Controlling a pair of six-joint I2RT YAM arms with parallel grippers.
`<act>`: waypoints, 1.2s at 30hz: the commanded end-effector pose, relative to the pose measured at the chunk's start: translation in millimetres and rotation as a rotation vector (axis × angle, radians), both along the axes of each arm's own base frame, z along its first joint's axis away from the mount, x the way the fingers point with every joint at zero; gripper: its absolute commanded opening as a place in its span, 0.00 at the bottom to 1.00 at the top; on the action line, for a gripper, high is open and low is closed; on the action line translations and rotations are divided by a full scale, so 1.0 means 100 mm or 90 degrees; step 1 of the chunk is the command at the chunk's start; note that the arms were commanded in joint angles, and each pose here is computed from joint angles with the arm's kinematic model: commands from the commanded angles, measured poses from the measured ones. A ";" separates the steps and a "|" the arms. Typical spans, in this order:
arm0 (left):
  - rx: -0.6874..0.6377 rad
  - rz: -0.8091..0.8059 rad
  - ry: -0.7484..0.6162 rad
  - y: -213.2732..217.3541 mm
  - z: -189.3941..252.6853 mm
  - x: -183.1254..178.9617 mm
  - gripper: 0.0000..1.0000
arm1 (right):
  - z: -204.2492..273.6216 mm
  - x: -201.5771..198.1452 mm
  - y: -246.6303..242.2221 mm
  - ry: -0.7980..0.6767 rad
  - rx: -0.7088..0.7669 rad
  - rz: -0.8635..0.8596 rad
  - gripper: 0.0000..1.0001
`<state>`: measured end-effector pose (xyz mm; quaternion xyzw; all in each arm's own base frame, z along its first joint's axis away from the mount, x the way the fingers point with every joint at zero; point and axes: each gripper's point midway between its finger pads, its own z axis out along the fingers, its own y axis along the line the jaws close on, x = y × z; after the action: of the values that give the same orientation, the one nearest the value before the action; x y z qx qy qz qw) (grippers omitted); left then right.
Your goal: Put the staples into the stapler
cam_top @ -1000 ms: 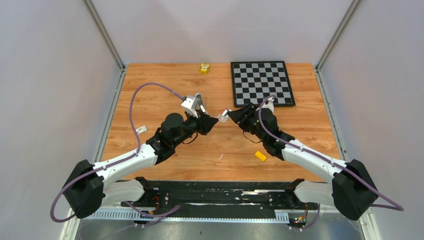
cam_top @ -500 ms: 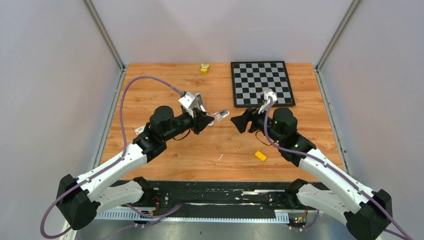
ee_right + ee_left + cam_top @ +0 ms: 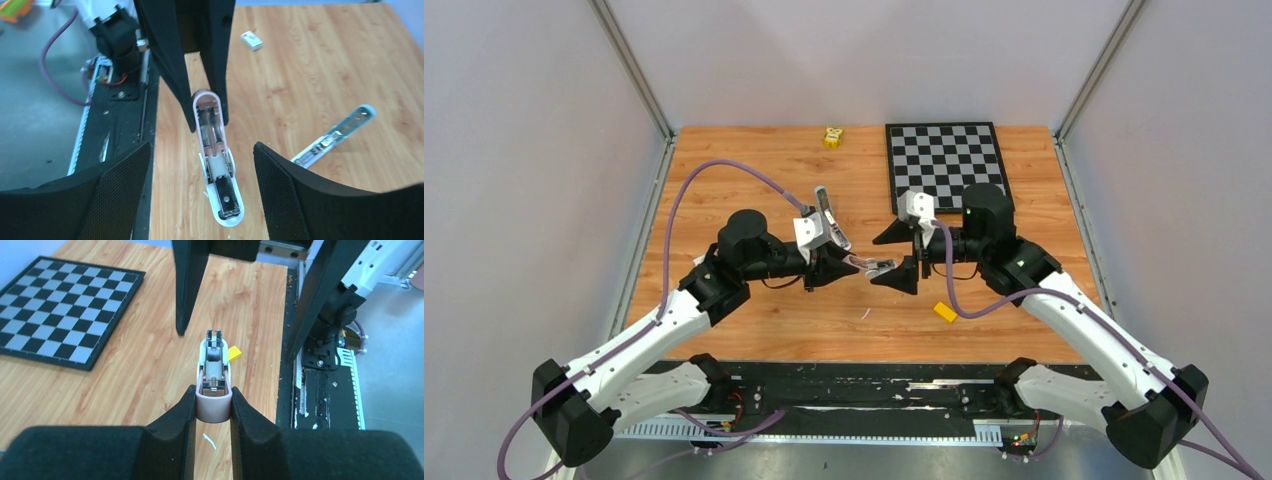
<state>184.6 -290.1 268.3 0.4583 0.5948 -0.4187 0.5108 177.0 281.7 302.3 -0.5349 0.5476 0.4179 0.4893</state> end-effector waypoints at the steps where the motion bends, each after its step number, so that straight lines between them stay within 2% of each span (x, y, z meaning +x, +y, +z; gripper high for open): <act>1: -0.013 -0.056 -0.052 0.00 0.17 -0.14 0.00 | -0.20 -0.21 0.02 0.017 -0.030 0.110 0.80; 4: -0.010 -0.067 -0.056 -0.02 0.19 -0.14 0.00 | -0.30 -0.19 0.06 0.028 -0.046 0.119 0.80; 11: 0.000 -0.083 -0.043 -0.03 0.16 -0.17 0.00 | -0.47 -0.14 0.12 0.012 -0.083 0.108 0.69; 14: 0.004 -0.088 -0.038 -0.04 0.13 -0.18 0.00 | -0.48 -0.09 0.13 0.008 -0.089 0.095 0.55; 18: 0.007 -0.085 -0.035 -0.05 0.11 -0.16 0.00 | -0.48 -0.05 0.15 0.005 -0.086 0.085 0.30; 20: 0.006 -0.079 -0.032 -0.05 0.13 -0.14 0.00 | -0.46 -0.02 0.16 -0.004 -0.076 0.072 0.22; 21: 0.006 -0.067 -0.028 -0.04 0.14 -0.11 0.03 | -0.46 0.00 0.16 -0.003 -0.072 0.064 0.19; 25: 0.016 0.042 -0.024 0.05 0.14 0.14 0.46 | -0.50 0.11 0.17 0.000 -0.053 0.012 0.13; 26: 0.015 0.079 -0.023 0.09 0.14 0.22 0.54 | -0.52 0.18 0.16 0.003 -0.050 -0.017 0.13; 29: 0.011 0.166 -0.007 0.20 0.14 0.38 0.69 | -0.60 0.44 0.12 -0.002 -0.043 -0.118 0.13; 35: 0.024 0.437 0.085 0.66 0.02 0.81 0.99 | -0.78 0.93 0.00 0.015 -0.019 -0.303 0.14; 36: 0.028 0.468 0.095 0.73 -0.01 0.84 1.00 | -0.84 1.02 -0.04 0.025 -0.018 -0.342 0.14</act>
<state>238.0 -257.4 266.2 0.3286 0.7010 -0.3090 0.5524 234.9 284.5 210.4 -0.4710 0.6515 0.3243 0.4985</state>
